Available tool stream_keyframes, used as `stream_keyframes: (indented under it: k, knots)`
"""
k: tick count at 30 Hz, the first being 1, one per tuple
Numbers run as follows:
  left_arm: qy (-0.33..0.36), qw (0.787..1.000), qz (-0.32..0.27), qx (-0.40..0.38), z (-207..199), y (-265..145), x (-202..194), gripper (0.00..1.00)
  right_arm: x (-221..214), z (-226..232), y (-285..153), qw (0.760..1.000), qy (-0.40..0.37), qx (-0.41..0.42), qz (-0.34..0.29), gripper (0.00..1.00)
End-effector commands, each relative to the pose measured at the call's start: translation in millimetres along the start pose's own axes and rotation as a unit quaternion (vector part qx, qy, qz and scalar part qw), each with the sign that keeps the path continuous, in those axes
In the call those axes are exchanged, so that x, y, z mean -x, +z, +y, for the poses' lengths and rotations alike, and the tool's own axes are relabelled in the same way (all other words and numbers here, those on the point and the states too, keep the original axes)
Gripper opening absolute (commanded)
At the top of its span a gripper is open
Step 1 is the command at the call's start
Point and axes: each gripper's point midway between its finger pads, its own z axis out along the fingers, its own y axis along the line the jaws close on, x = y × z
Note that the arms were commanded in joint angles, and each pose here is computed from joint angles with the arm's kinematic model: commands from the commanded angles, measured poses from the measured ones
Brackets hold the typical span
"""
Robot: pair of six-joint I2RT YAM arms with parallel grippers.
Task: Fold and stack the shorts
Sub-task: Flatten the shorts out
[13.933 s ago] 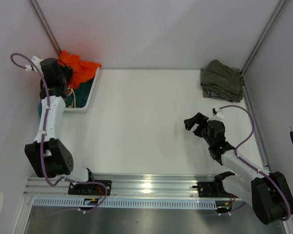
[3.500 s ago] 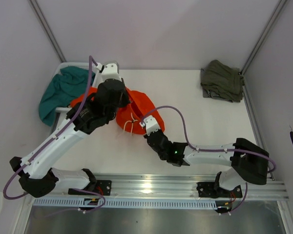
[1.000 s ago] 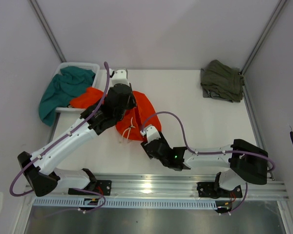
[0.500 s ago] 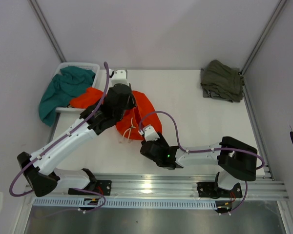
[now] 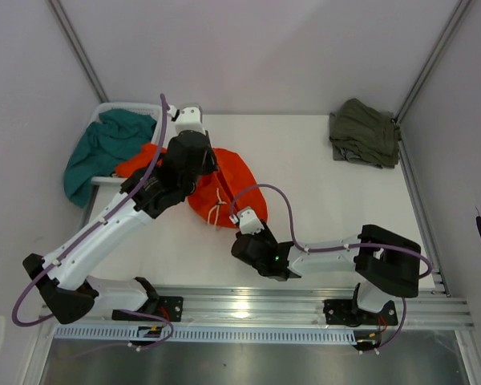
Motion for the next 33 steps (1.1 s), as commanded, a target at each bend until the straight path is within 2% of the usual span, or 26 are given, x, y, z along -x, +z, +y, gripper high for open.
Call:
stream_keyframes:
  k: [1, 3, 7, 9, 10, 13, 20, 24, 25, 27, 28, 33]
  knots:
    - [-0.03, 0.998, -0.062, 0.012, 11.7, -14.1, 47.5, 0.0, -1.4, -11.7, -7.9, 1.0, 0.011, -0.018, -0.007, 0.47]
    - [-0.031, 0.997, -0.065, 0.016, 15.5, -14.9, 50.2, 0.0, 1.8, -15.5, -11.1, 1.0, 0.015, -0.02, -0.01, 0.42]
    - [-0.029, 0.997, -0.067, 0.02, 19.8, -15.3, 54.3, 0.0, 14.7, -19.0, -19.9, 0.999, 0.025, -0.007, -0.026, 0.2]
    - [-0.03, 0.997, -0.071, 0.021, 22.3, -15.4, 59.7, 0.0, 25.2, -20.4, -28.2, 0.999, 0.029, 0.011, -0.042, 0.17]
    - [-0.029, 0.997, -0.071, 0.023, 24.4, -15.5, 62.1, 0.0, 29.6, -21.0, -31.4, 0.998, 0.032, 0.018, -0.049, 0.08]
    - [-0.027, 0.997, -0.069, 0.02, 25.0, -13.1, 65.9, 0.0, 47.0, -22.9, -45.9, 0.996, 0.029, 0.051, -0.069, 0.0]
    - [-0.04, 0.996, -0.076, 0.03, 33.9, -1.3, 88.2, 0.0, 85.6, -50.3, -73.2, 0.994, 0.04, 0.073, -0.07, 0.0]
    - [-0.05, 0.994, -0.099, 0.009, 24.7, -10.6, 116.6, 0.0, 121.7, -66.9, -98.1, 0.991, 0.041, 0.078, -0.101, 0.0]
    - [-0.059, 0.991, -0.116, -0.004, 20.9, -22.1, 136.5, 0.0, 129.7, -72.7, -105.3, 0.99, 0.034, 0.08, -0.109, 0.0]
    - [-0.063, 0.99, -0.122, -0.011, 18.1, -27.9, 147.3, 0.0, 159.5, -82.1, -120.2, 0.986, 0.048, 0.086, -0.136, 0.0]
    - [-0.079, 0.985, -0.15, -0.024, 18.3, -49.5, 175.1, 0.0, 166.9, -87.6, -125.2, 0.985, 0.048, 0.084, -0.141, 0.0]
    - [-0.104, 0.971, -0.203, -0.066, 11.5, -88.2, 226.8, 0.0, 239.4, -121.7, -168.2, 0.973, 0.066, 0.078, -0.206, 0.0]
